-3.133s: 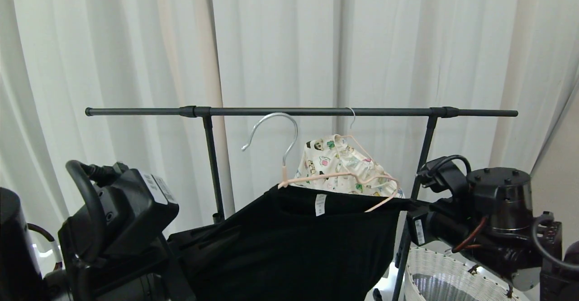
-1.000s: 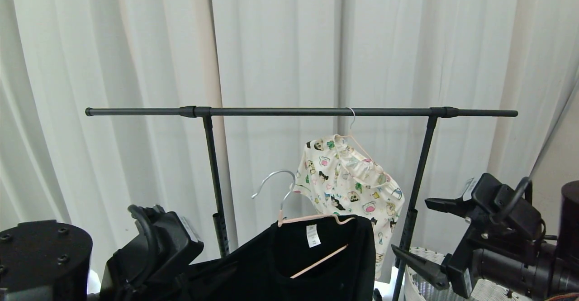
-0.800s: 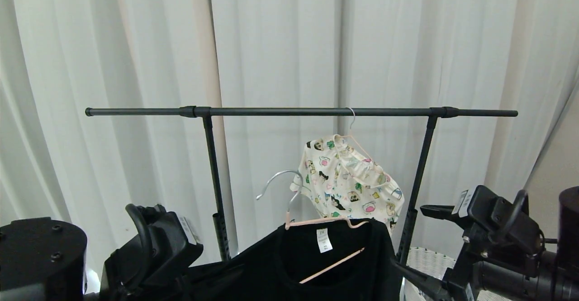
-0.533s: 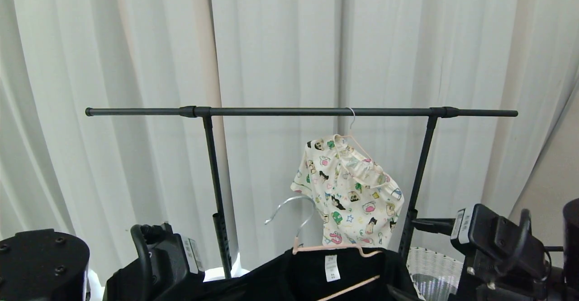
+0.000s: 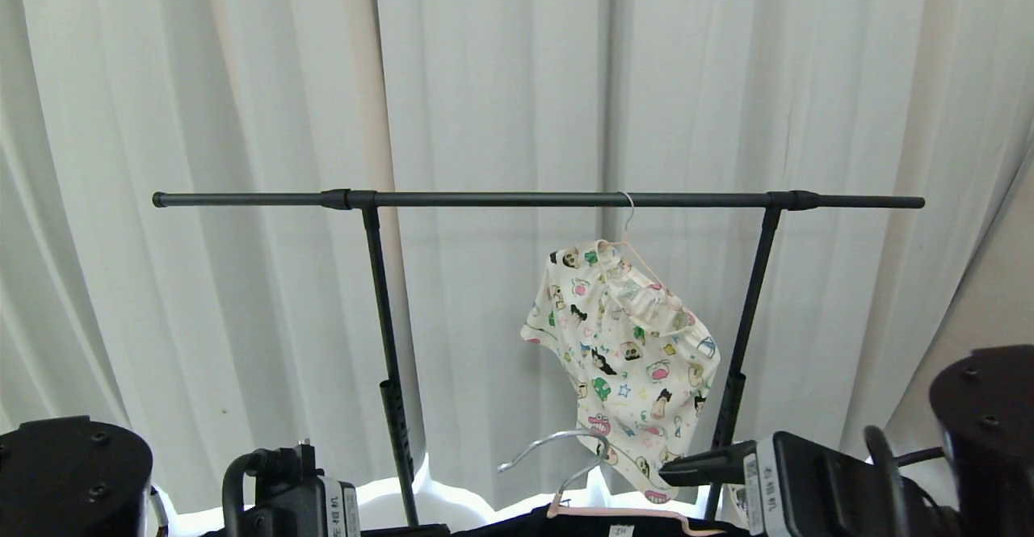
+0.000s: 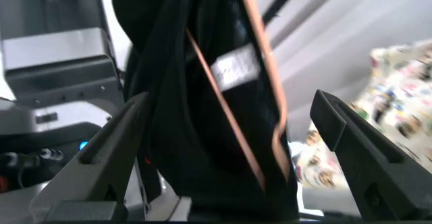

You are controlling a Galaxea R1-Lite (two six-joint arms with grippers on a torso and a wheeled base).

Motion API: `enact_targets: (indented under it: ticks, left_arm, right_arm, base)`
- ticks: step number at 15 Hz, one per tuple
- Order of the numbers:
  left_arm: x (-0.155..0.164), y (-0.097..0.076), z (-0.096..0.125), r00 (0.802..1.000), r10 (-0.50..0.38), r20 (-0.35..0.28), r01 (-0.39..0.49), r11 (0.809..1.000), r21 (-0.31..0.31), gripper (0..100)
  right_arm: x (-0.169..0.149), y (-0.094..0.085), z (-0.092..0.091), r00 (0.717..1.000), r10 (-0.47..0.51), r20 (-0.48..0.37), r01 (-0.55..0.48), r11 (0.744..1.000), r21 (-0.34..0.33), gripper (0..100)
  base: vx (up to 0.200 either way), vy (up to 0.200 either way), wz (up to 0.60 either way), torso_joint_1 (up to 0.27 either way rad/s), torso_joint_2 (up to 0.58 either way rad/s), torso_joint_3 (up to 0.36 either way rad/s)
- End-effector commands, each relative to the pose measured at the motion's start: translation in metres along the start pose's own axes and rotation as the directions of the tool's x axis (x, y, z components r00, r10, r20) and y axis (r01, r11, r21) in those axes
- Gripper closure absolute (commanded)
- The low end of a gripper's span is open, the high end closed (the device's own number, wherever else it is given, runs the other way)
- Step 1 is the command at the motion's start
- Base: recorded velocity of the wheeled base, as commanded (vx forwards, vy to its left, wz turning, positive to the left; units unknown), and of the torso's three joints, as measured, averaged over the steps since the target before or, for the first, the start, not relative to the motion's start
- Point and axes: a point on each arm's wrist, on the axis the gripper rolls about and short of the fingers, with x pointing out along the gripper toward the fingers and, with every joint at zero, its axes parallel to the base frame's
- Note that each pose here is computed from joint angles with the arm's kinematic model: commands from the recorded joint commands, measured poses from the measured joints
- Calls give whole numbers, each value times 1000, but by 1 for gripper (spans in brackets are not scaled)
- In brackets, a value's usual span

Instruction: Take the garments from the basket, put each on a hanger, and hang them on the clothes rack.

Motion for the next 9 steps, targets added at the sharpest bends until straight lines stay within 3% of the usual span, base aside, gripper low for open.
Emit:
enact_targets:
  ticks: [1,9]
  left_arm:
    - [-2,-1,0,1000,-3,10,3,1000,29,100]
    - [-10,-1,5,999,14,53,-17,998,58,100]
  right_arm:
    - [22,-8,-5,998,11,-68,-10,1000,26,0]
    - [41,-26,-11,992,-14,-123,23,997,69,0]
  base:
    - [0,0,0,0,0,0]
    - [0,0,0,0,0,0]
